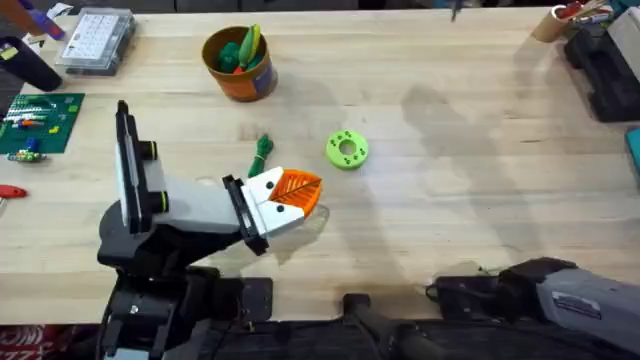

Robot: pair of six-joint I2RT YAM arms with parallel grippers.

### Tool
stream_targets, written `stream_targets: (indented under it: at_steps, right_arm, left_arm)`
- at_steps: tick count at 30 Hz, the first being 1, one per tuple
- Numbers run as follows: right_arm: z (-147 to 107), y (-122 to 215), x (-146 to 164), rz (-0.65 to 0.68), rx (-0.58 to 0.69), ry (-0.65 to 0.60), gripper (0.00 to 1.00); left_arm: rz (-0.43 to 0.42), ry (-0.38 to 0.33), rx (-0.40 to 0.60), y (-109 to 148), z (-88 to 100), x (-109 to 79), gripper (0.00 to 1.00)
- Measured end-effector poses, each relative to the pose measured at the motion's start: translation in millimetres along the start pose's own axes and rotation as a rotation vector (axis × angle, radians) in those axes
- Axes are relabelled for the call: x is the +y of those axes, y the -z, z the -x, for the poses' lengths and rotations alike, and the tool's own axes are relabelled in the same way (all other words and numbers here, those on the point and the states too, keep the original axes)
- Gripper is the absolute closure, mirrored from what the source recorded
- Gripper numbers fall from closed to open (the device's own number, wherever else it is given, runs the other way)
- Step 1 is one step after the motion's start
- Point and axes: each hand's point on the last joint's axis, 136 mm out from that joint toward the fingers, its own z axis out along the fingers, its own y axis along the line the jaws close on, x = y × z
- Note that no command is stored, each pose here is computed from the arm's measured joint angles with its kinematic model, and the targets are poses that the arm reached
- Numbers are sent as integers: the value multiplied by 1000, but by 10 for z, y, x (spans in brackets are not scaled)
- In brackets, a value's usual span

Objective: Pick up the gripper from the table and insert it into the empty holder that is missing its gripper. Then pick up a screw, insert it into the mounting hole, and use the screwdriver to tighten it. Finally, clean up the table by picking up the vegetable and placing it into the bucket.

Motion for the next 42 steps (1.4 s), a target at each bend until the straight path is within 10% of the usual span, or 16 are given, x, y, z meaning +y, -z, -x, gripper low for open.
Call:
stream_targets:
  at_steps: [14,29,42]
  right_arm:
    - [534,230,653,388,-303,60,977]
    - [52,325,1123,745,-573,-15,978]
    - [-273,456,1648,947,-529,-124,978]
  left_arm:
    - [0,0,0,0,0,0,996]
    - [0,0,0,0,0,0,996]
    - [0,0,0,0,0,-1,996]
